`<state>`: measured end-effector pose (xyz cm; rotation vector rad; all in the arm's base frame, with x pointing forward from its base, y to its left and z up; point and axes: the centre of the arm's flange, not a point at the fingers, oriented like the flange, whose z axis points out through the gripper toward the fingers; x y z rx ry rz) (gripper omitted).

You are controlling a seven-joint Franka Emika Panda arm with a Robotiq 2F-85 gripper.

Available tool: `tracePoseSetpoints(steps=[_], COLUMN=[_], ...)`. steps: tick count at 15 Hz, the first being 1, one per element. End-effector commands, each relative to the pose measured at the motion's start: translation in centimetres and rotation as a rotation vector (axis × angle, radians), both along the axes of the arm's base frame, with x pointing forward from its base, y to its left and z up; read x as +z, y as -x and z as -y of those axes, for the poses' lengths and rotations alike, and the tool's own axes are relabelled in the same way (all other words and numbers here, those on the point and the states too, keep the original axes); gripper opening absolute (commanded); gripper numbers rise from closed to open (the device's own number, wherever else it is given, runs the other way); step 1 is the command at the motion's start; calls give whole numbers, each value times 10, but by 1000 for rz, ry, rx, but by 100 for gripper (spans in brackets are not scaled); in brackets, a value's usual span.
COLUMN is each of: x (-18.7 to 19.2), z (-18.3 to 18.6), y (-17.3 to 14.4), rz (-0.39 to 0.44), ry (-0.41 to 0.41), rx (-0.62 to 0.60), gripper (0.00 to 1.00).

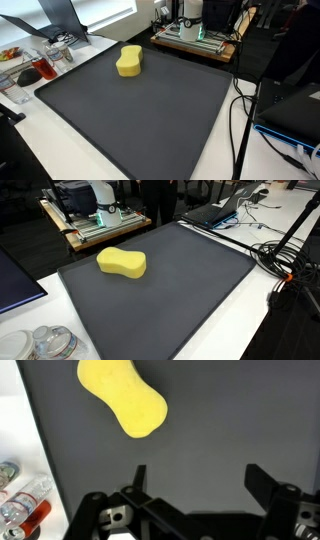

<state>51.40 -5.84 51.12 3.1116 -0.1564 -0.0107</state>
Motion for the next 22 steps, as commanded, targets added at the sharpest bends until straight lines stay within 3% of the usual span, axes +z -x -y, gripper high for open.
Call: tracePoseSetpoints(steps=[1, 8, 13, 16, 22], x=[-39, -138, -189, -208, -221], z=[0, -26, -45, -61, -80], y=[-22, -51, -68, -67, -31], rz=[-147, -257, -247, -255, -334], ry=[34, 260, 412, 423, 374], rx=[-59, -176, -235, -226, -43], gripper=[100, 100, 100, 100, 100])
